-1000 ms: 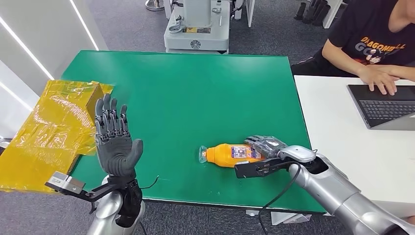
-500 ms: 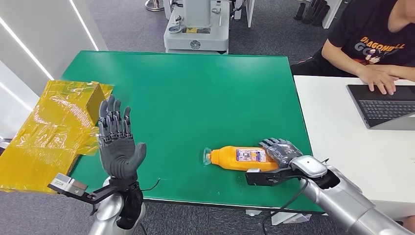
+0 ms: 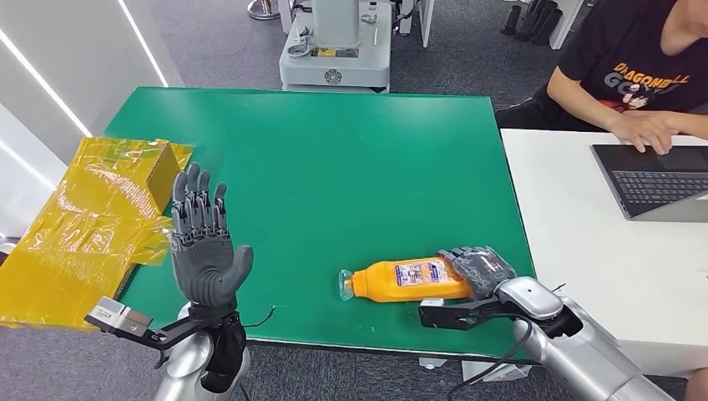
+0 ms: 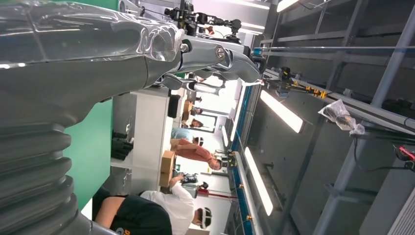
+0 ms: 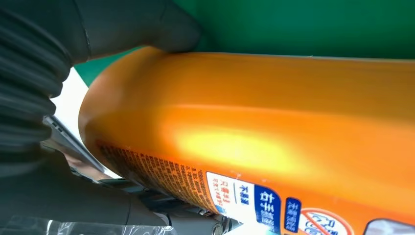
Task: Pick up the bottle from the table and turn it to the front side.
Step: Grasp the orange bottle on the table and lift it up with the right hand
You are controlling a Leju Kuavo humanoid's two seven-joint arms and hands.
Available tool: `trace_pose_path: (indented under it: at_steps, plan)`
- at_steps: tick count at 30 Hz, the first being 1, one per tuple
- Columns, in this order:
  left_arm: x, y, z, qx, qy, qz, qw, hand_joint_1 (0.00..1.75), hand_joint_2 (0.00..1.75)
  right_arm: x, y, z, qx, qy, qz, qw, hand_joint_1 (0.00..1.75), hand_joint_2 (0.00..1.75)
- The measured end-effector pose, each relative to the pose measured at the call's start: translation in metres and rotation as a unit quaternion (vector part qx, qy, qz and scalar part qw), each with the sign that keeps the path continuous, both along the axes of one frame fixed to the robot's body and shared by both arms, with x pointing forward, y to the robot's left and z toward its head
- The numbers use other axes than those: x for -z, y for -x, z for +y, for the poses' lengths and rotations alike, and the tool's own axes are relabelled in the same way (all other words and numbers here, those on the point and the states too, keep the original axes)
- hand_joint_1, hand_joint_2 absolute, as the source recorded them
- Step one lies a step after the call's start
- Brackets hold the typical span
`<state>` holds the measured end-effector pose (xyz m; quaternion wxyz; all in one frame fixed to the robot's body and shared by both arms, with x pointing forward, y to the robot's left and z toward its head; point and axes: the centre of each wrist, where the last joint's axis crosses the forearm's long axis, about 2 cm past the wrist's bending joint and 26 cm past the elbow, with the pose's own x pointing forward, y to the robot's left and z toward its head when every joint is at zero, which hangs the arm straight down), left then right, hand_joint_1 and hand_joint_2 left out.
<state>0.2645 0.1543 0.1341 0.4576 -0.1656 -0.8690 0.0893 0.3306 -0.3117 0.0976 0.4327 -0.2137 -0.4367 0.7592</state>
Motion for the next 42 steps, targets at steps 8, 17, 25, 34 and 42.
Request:
trace_pose_path:
  at_steps: [8, 17, 25, 34, 42]
  plan:
    - [0.002, 0.003, -0.001, 0.0, 0.001, 0.004, 1.0, 0.0, 1.75, 0.006, 0.005, 0.012, -0.011, -0.049, -0.016, 0.999, 1.75, 1.75]
    - [0.004, 0.007, -0.002, -0.015, -0.003, 0.01, 1.0, 0.0, 1.75, 0.01, 0.014, 0.05, 0.039, -0.213, -0.11, 0.97, 1.75, 1.75]
    - [0.003, 0.01, -0.004, -0.023, 0.0, 0.011, 1.0, 0.0, 1.75, -0.006, 0.025, 0.075, 0.095, -0.374, -0.221, 0.895, 1.75, 1.75]
    - [0.003, 0.006, -0.009, 0.074, 0.026, 0.062, 0.995, 0.0, 1.75, -0.01, 0.039, 0.087, 0.07, -0.453, -0.275, 0.845, 1.75, 1.75]
    - [0.001, -0.004, -0.013, 0.154, 0.009, 0.066, 0.986, 0.0, 1.75, -0.01, 0.044, 0.105, 0.026, -0.466, -0.248, 0.849, 1.75, 1.75]
